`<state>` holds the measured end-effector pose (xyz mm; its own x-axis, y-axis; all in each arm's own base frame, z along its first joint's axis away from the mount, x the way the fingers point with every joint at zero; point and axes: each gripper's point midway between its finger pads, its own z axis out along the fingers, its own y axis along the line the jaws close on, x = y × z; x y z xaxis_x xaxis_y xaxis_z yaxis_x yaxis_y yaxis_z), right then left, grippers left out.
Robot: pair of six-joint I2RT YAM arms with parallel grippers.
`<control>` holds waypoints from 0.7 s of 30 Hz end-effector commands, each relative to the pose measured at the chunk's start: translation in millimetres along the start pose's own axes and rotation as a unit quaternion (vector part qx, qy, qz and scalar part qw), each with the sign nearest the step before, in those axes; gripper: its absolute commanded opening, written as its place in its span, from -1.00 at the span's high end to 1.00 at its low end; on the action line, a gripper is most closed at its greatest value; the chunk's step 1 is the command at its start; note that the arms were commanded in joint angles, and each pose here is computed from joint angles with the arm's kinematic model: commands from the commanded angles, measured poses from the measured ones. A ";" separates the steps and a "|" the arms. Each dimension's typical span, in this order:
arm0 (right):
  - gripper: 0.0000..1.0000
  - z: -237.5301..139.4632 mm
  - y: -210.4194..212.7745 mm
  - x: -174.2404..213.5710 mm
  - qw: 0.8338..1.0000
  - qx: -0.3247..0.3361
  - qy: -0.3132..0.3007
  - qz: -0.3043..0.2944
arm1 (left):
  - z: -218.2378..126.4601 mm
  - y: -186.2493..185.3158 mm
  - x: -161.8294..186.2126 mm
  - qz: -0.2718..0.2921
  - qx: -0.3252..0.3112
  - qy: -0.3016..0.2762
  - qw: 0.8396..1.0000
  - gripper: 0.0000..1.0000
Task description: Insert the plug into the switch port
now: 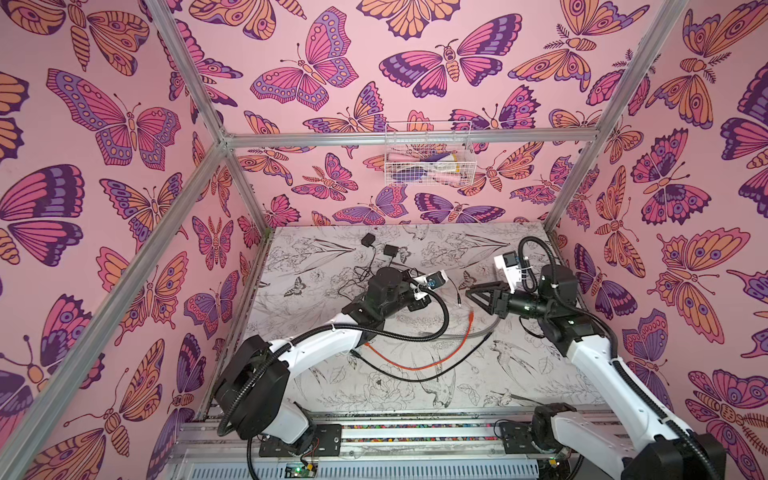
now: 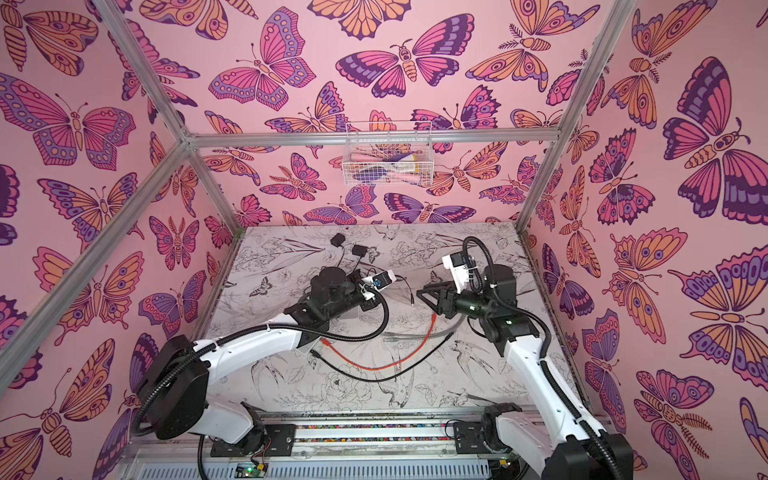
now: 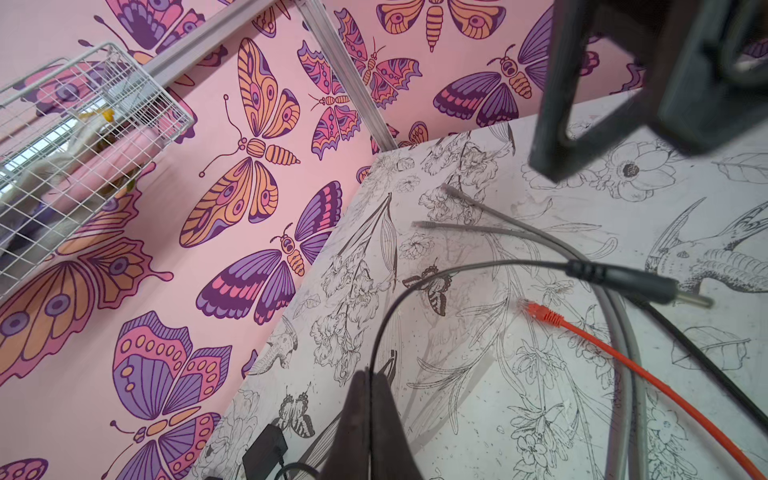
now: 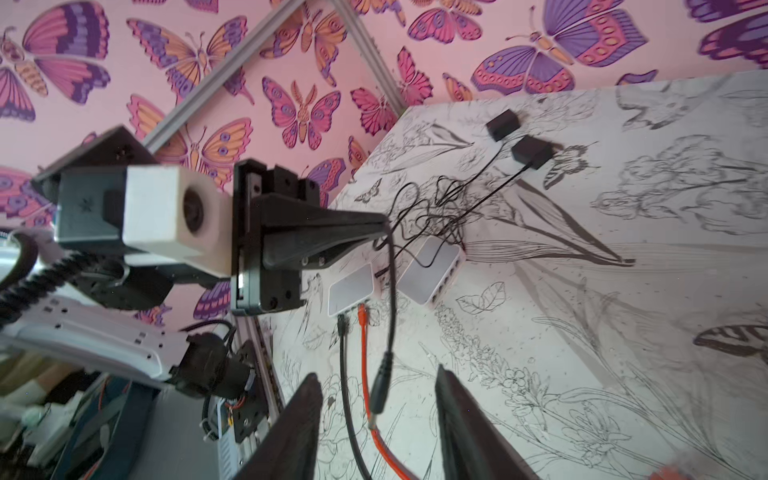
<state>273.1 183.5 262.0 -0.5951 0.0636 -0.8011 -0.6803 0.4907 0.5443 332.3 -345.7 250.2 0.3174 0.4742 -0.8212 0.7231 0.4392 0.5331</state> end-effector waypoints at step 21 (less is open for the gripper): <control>0.29 20.2 16.9 6.1 0.997 -0.022 0.068 -0.032 | -17.8 4.3 -16.5 0.003 -0.005 -0.036 0.999 1.00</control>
<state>268.7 203.9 249.2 -0.6399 -0.0596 -0.7662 -0.6946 0.4715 0.5434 324.2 -340.8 256.1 0.3337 0.4564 -0.8248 0.7272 0.4322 0.5333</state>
